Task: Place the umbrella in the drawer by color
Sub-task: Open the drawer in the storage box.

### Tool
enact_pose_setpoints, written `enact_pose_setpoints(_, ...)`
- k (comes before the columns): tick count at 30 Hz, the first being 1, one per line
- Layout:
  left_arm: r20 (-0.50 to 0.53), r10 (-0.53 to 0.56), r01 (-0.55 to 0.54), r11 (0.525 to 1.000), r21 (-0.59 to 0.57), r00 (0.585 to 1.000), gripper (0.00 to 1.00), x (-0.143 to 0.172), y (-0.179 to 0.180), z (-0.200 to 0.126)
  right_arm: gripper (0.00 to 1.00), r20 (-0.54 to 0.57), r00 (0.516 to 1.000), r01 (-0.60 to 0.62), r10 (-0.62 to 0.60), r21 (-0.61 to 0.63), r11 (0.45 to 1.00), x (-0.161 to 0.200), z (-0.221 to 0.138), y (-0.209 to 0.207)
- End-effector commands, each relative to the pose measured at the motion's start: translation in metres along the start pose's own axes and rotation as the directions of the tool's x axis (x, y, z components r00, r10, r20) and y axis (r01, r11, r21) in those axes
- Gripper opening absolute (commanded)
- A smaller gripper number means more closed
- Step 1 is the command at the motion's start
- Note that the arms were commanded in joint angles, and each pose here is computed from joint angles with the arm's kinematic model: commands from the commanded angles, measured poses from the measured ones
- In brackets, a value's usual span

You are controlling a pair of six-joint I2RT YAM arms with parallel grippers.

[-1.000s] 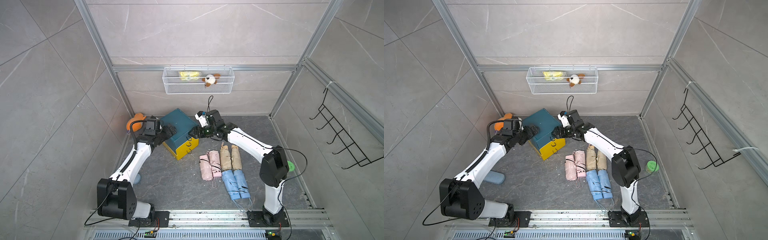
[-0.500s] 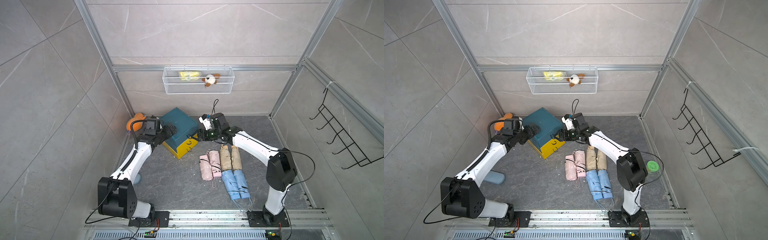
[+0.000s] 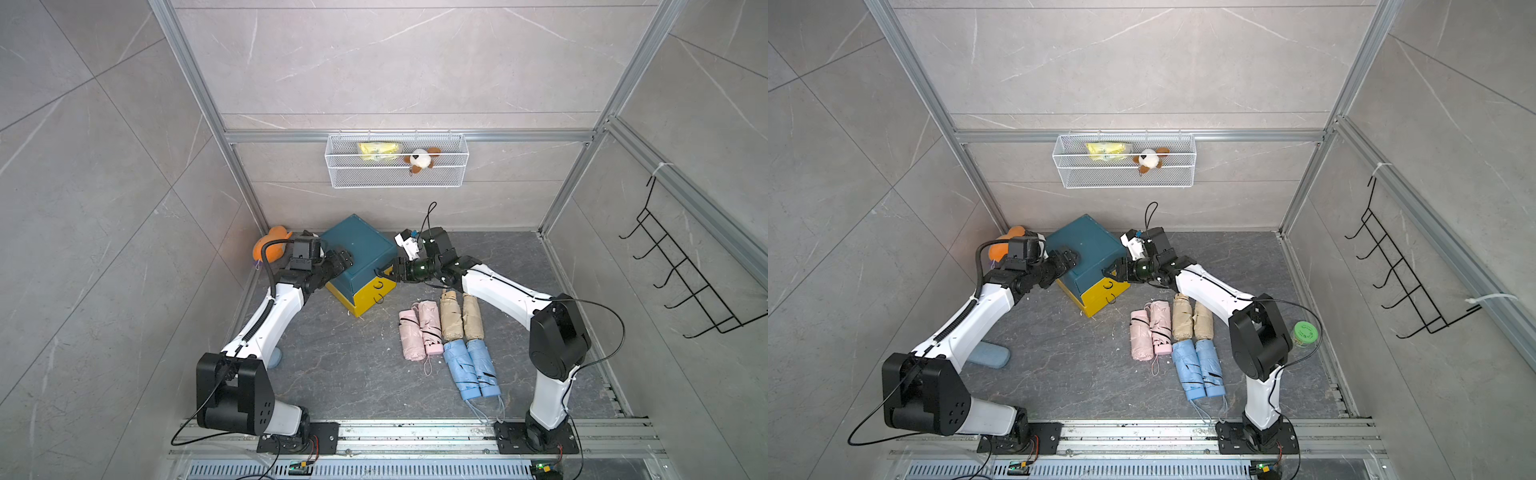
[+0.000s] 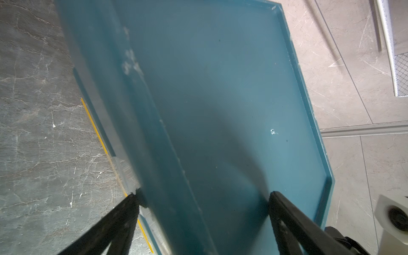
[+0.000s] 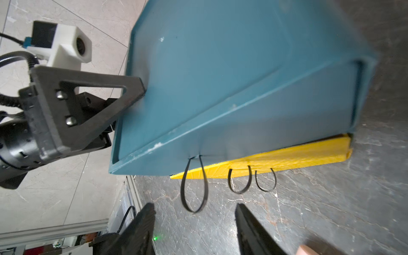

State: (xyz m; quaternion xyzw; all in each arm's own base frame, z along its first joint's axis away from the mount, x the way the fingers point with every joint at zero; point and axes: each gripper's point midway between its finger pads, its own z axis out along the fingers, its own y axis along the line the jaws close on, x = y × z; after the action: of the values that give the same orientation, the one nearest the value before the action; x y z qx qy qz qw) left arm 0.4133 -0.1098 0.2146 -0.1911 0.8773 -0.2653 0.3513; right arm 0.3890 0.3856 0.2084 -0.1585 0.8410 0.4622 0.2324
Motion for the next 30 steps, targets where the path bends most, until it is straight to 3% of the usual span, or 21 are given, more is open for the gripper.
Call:
enact_pose_setpoints(1, -0.064, 0.012, -0.014, 0.999, -0.037, 0.998, 0.93, 0.015, 0.011, 0.010, 0.59, -0.002, 1.000, -0.005, 0.005, -0.046, 0.999, -0.005, 0.012, 0.008)
enact_pose_setpoints(6, -0.065, 0.014, -0.016, 0.999, -0.044, 0.998, 0.93, 0.015, 0.012, 0.011, 0.53, 0.003, 1.000, -0.018, 0.018, -0.073, 0.997, -0.009, 0.018, 0.012)
enact_pose_setpoints(19, -0.066, 0.014, -0.018, 0.998, -0.063, 0.998, 0.93, 0.019, 0.019, 0.012, 0.12, -0.025, 0.999, -0.023, 0.021, -0.083, 0.996, -0.005, 0.023, 0.011)
enact_pose_setpoints(25, -0.065, 0.011, -0.015, 0.997, -0.073, 0.998, 0.92, 0.019, 0.022, 0.012, 0.01, -0.026, 1.000, -0.003, 0.001, -0.061, 0.998, 0.000, 0.014, 0.012)
enact_pose_setpoints(30, -0.066, 0.010, -0.015, 0.996, -0.084, 0.998, 0.92, 0.019, 0.024, 0.014, 0.00, -0.031, 0.999, 0.011, -0.013, -0.043, 0.999, 0.008, 0.004, 0.012)
